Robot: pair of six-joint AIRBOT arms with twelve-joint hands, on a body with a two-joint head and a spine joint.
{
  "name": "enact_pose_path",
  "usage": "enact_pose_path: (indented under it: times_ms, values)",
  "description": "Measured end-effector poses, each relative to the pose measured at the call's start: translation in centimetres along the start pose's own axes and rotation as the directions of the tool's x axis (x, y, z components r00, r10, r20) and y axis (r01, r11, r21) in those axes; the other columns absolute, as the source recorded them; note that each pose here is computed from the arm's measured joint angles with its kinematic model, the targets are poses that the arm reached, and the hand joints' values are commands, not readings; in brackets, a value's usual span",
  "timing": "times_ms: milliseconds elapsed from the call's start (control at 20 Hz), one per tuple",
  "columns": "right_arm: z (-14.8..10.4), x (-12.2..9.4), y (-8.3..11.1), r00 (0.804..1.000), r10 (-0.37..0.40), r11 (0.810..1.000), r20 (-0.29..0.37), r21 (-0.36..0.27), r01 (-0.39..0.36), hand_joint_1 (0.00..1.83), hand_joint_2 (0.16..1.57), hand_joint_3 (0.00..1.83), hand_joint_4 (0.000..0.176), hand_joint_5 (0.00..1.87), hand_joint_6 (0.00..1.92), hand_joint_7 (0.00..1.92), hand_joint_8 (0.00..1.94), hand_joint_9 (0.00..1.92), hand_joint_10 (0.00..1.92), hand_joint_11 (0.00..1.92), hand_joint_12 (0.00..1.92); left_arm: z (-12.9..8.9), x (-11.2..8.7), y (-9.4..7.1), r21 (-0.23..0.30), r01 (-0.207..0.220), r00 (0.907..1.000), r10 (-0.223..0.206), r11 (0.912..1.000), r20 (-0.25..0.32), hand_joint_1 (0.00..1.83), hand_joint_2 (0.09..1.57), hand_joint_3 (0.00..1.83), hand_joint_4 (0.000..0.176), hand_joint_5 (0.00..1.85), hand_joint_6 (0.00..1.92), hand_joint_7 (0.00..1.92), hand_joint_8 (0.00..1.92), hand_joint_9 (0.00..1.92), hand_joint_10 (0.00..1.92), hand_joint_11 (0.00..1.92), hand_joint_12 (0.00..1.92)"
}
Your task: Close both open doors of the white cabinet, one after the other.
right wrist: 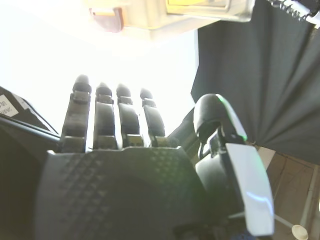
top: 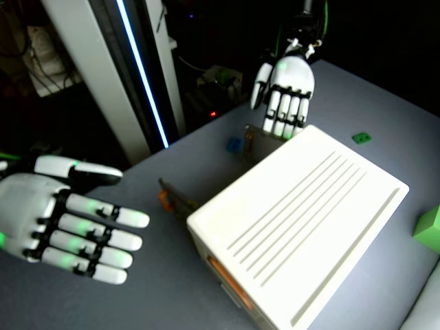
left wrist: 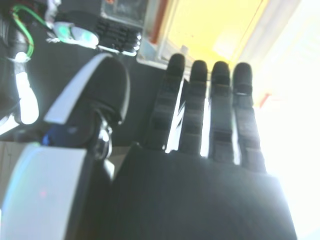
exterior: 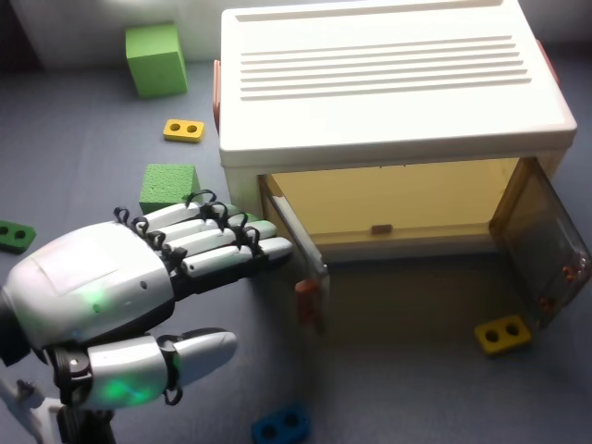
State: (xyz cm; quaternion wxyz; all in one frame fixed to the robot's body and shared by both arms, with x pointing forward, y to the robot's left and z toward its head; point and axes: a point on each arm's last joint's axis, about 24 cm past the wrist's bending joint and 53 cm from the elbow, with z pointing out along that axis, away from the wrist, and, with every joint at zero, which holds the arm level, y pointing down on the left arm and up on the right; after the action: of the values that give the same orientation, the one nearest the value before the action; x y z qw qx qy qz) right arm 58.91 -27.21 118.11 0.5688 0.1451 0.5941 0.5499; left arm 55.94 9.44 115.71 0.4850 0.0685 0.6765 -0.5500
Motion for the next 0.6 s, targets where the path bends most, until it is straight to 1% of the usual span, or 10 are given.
enact_pose_path:
  times_ms: [50,100,150,200,250,350,400,450,500,600]
  values:
    - [0.0,0.0,0.0,1.000,0.000,1.000,0.000,0.001,0.000,0.06,1.40,0.00,0.030,0.05,0.00,0.01,0.00,0.00,0.00,0.05,0.00,0.2,-0.1,0.0,0.003,-0.003,1.0000,0.003,1.0000,0.003,0.00,1.57,0.11,0.000,0.15,0.00,0.13,0.00,0.14,0.00,0.00,0.36]
    - [0.0,0.0,-0.1,1.000,0.001,1.000,0.000,0.002,-0.001,0.07,1.40,0.00,0.036,0.05,0.00,0.02,0.00,0.01,0.00,0.05,0.00,0.3,-0.3,0.0,0.006,-0.002,1.0000,0.002,1.0000,0.009,0.00,1.57,0.11,0.000,0.12,0.00,0.12,0.00,0.12,0.00,0.00,0.29]
    - [0.0,0.1,-0.1,1.000,0.002,1.000,0.000,0.003,-0.002,0.08,1.39,0.00,0.039,0.05,0.00,0.03,0.00,0.01,0.00,0.05,0.00,0.4,-0.4,-0.1,0.010,-0.003,0.9999,0.003,0.9999,0.011,0.00,1.57,0.13,0.000,0.12,0.01,0.13,0.00,0.12,0.00,0.00,0.28]
    - [0.0,0.1,-0.2,1.000,0.003,1.000,0.000,0.004,-0.003,0.08,1.39,0.00,0.038,0.05,0.00,0.03,0.00,0.02,0.00,0.05,0.00,0.6,-0.5,-0.3,0.019,-0.004,0.9999,0.004,0.9998,0.015,0.00,1.57,0.14,0.000,0.14,0.01,0.14,0.01,0.14,0.01,0.00,0.30]
    - [0.0,0.1,-0.2,1.000,0.003,1.000,-0.001,0.005,-0.003,0.07,1.39,0.00,0.032,0.06,0.00,0.03,0.00,0.01,0.00,0.06,0.00,0.8,-0.4,-0.4,0.024,-0.007,0.9999,0.006,0.9997,0.014,0.00,1.57,0.16,0.000,0.16,0.01,0.16,0.01,0.15,0.01,0.00,0.33]
    - [0.0,0.2,-0.2,1.000,0.003,1.000,-0.002,0.003,-0.003,0.08,1.39,0.00,0.028,0.06,0.00,0.03,0.00,0.01,0.00,0.05,0.00,1.1,-0.3,-0.5,0.033,-0.007,0.9999,0.007,0.9994,0.013,0.00,1.57,0.16,0.000,0.18,0.01,0.16,0.00,0.15,0.00,0.00,0.32]
    - [0.0,0.2,-0.2,1.000,0.004,1.000,-0.001,0.005,-0.004,0.07,1.39,0.00,0.025,0.06,0.00,0.04,0.00,0.02,0.00,0.07,0.01,1.2,-0.3,-0.5,0.033,-0.008,0.9999,0.007,0.9994,0.014,0.00,1.57,0.16,0.000,0.21,0.00,0.18,0.00,0.17,0.00,0.00,0.38]
    - [0.0,0.2,-0.2,1.000,0.003,1.000,-0.002,0.003,-0.003,0.06,1.39,0.00,0.015,0.07,0.00,0.04,0.01,0.02,0.01,0.07,0.01,1.3,-0.6,-0.5,0.038,-0.012,0.9997,0.011,0.9992,0.020,0.00,1.57,0.15,0.000,0.21,0.00,0.18,0.00,0.17,0.00,0.00,0.42]
    - [0.0,0.1,-0.2,1.000,0.002,1.000,-0.001,0.004,-0.002,0.08,1.39,0.00,0.014,0.07,0.00,0.04,0.00,0.03,0.00,0.09,0.01,1.4,-0.7,-0.6,0.040,-0.016,0.9997,0.015,0.9991,0.022,0.00,1.57,0.15,0.000,0.20,0.00,0.17,0.00,0.16,0.00,0.00,0.40]
    - [0.0,0.1,-0.2,1.000,0.000,1.000,0.000,0.004,0.000,0.09,1.39,0.00,0.020,0.07,0.00,0.05,0.00,0.03,0.00,0.09,0.01,1.8,-0.9,-0.8,0.051,-0.022,0.9995,0.021,0.9984,0.025,0.00,1.57,0.15,0.000,0.19,0.00,0.16,0.00,0.15,0.00,0.00,0.33]
